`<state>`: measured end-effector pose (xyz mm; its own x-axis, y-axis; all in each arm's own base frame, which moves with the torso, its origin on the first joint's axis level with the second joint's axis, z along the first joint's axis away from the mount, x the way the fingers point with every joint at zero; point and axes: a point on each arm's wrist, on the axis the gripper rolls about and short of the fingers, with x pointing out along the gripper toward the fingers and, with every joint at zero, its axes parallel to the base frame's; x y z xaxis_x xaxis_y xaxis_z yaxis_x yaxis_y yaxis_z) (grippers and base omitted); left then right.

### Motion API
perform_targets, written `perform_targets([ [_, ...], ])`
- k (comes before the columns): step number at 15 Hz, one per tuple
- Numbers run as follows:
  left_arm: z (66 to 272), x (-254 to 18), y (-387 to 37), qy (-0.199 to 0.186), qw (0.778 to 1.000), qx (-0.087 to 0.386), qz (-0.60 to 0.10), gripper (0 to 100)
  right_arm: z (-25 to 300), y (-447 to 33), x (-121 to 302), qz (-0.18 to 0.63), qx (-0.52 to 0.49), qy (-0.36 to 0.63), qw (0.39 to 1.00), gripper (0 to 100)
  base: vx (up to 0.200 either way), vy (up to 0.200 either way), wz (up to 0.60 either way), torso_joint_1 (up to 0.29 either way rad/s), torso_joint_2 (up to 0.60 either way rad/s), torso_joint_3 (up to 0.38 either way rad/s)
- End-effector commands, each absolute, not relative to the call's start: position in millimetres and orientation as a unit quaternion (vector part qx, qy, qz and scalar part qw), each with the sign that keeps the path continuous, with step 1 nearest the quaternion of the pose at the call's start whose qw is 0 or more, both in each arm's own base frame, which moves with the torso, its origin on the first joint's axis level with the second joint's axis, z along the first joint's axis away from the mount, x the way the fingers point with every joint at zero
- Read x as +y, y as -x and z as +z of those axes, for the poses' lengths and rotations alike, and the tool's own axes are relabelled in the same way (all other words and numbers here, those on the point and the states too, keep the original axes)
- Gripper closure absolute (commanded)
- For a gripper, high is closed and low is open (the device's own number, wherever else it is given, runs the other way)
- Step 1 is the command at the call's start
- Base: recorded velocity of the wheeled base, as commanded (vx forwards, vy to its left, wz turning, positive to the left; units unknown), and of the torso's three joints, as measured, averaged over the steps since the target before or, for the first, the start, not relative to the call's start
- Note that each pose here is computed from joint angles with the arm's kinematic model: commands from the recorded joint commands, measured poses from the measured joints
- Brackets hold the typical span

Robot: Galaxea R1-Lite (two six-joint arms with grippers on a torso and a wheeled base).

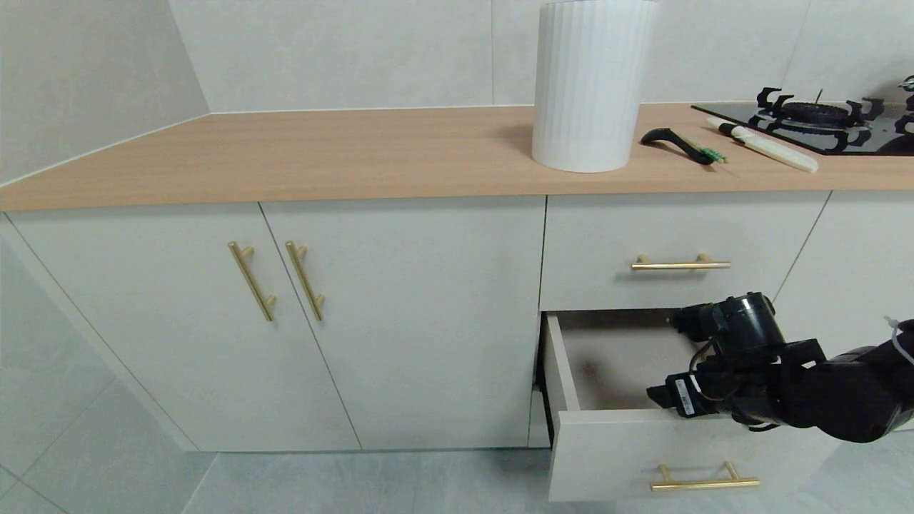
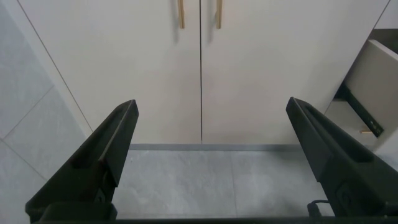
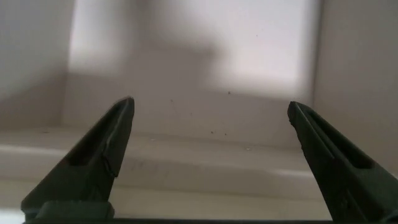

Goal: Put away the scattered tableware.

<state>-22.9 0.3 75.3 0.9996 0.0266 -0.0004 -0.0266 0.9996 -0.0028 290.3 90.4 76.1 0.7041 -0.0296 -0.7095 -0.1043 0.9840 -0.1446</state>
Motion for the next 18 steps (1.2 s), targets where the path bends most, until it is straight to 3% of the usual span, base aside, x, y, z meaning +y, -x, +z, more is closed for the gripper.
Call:
perform_targets([
  [1, 75.3, 0.3, 22.8, 0.002, 1.000, 0.001, 0.014, 0, 86.8, -289.0, 90.1, 0.021, 0.381, 0.085, 0.921, 0, 0.000, 0.000, 0.00, 0.000, 0.00, 0.000],
  [7, 75.3, 0.3, 22.8, 0.002, 1.000, 0.001, 0.014, 0, 90.4, -269.4, 90.3, 0.037, 0.521, 0.124, 0.843, 0, 0.000, 0.000, 0.00, 0.000, 0.00, 0.000],
  [14, 75.3, 0.3, 22.8, 0.002, 1.000, 0.001, 0.014, 0, 89.8, -239.5, 96.2, 0.071, 0.608, 0.175, 0.771, 0, 0.000, 0.000, 0.00, 0.000, 0.00, 0.000],
  [18, 75.3, 0.3, 22.8, 0.002, 1.000, 0.001, 0.014, 0, 88.1, -235.2, 96.9, 0.074, 0.618, 0.185, 0.761, 0, 0.000, 0.000, 0.00, 0.000, 0.00, 0.000],
])
